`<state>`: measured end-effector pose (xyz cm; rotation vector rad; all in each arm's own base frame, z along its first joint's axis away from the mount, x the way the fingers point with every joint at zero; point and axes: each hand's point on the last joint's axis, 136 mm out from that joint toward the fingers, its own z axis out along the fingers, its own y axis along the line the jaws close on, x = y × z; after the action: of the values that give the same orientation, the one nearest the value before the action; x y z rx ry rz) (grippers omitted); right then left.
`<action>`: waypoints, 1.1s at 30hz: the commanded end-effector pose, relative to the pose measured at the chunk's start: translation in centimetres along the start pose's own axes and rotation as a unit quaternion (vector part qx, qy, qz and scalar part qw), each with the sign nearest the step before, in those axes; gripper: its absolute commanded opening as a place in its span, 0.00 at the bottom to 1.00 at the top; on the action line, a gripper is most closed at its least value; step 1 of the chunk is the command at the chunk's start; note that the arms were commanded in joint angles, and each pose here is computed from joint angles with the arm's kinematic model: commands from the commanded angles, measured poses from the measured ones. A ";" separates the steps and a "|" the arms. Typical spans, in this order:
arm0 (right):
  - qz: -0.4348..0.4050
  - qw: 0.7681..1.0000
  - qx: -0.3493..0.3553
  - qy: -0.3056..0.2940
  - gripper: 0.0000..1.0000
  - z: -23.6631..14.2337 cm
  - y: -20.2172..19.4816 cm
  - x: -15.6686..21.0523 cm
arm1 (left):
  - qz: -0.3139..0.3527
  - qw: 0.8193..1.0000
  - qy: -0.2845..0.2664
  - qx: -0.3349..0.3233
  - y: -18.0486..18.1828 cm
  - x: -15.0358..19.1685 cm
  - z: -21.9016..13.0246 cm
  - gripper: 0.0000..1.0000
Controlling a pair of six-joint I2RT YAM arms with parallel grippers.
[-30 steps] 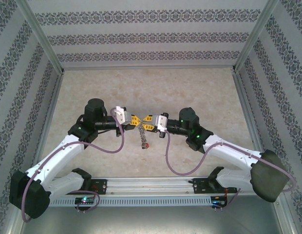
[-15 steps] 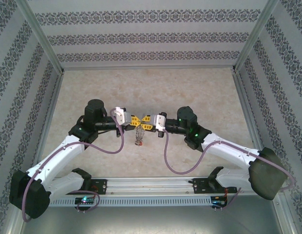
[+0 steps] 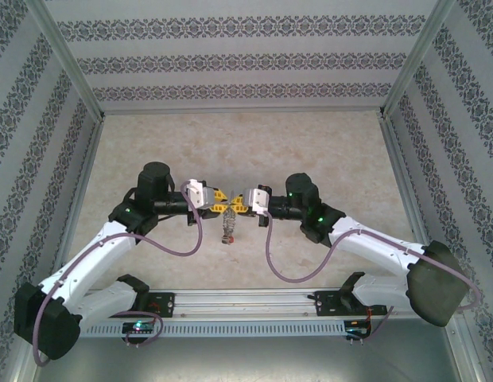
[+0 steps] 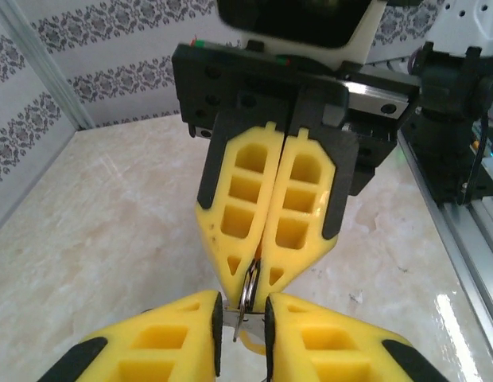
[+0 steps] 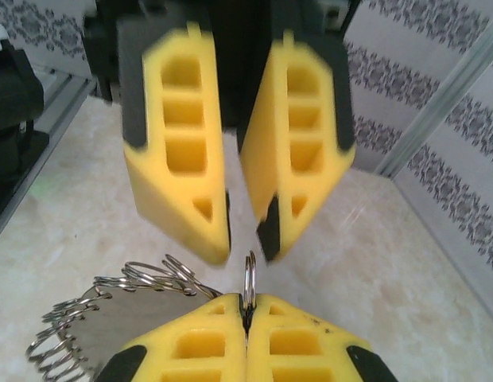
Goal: Put the keys on the keyring
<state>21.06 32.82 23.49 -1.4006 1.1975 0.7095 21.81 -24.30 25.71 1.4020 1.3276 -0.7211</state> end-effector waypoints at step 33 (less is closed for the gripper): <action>0.061 0.965 -0.075 0.243 0.00 -1.7 -0.2 2.7 | -0.041 0.999 -0.020 -0.012 0.0 2.7 2.8 0.31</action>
<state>21.61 30.64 20.21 -1.7032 1.6149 0.5511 22.69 -25.32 21.64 1.3497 1.4095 -0.7620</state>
